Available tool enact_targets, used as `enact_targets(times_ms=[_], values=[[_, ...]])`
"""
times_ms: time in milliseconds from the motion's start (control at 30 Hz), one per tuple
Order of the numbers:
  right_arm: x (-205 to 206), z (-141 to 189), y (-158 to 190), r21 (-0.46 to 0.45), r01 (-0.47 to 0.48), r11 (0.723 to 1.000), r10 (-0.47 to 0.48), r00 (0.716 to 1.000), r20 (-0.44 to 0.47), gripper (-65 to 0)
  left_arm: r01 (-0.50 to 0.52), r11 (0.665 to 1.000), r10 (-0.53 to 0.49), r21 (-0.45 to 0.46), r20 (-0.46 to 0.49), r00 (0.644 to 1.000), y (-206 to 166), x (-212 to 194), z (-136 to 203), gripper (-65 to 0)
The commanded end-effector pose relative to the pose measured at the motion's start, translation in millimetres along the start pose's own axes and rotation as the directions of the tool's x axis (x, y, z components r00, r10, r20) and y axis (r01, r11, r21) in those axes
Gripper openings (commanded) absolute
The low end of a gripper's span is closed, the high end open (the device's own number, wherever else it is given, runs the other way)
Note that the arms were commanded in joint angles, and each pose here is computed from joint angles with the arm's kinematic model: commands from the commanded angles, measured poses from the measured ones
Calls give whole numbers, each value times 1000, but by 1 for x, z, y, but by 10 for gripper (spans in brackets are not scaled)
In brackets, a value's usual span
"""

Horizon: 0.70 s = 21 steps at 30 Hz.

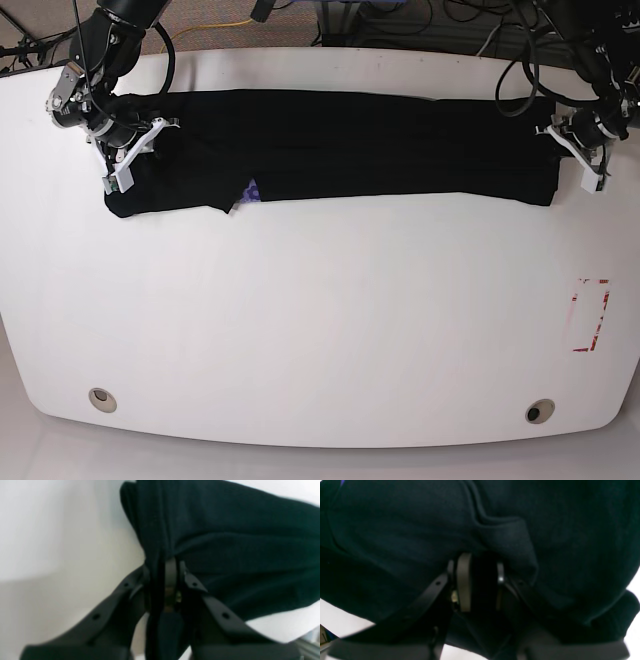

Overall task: Fold the T-shirt properly
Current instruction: 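Hold the strip ends with both grippers and press them down, then release the strip end with the left gripper and move it inward along the strip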

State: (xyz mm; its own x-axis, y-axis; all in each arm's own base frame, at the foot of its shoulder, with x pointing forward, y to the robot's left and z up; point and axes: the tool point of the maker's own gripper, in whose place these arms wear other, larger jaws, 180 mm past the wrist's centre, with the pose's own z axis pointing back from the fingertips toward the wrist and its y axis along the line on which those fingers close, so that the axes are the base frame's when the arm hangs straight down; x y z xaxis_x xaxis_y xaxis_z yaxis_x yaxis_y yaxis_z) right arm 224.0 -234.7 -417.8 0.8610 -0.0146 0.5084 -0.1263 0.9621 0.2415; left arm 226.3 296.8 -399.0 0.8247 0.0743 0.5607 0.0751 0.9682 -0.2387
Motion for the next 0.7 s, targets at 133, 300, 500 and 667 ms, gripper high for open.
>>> enact_targets(times_ms=[133, 300, 500, 667], values=[[-8, -1, 0, -13, 2, 1000, -2, 999, -40, -526, 173, 985, -175, 24, 74, 982, -21, 36, 21, -614], [-7, -3, 3, -7, 6, 1000, -6, 999, -35, -526, 332, 943, -331, 2, 95, 939, -61, 49, 30, -611], [-5, -3, 4, -5, 5, 1000, -5, 999, -32, -526, 486, 867, -476, -112, 106, 873, -122, 44, 23, -608], [-5, -3, 4, -5, 5, 1000, -5, 999, -32, -526, 545, 811, -530, -214, 124, 839, -162, 39, 10, -608]])
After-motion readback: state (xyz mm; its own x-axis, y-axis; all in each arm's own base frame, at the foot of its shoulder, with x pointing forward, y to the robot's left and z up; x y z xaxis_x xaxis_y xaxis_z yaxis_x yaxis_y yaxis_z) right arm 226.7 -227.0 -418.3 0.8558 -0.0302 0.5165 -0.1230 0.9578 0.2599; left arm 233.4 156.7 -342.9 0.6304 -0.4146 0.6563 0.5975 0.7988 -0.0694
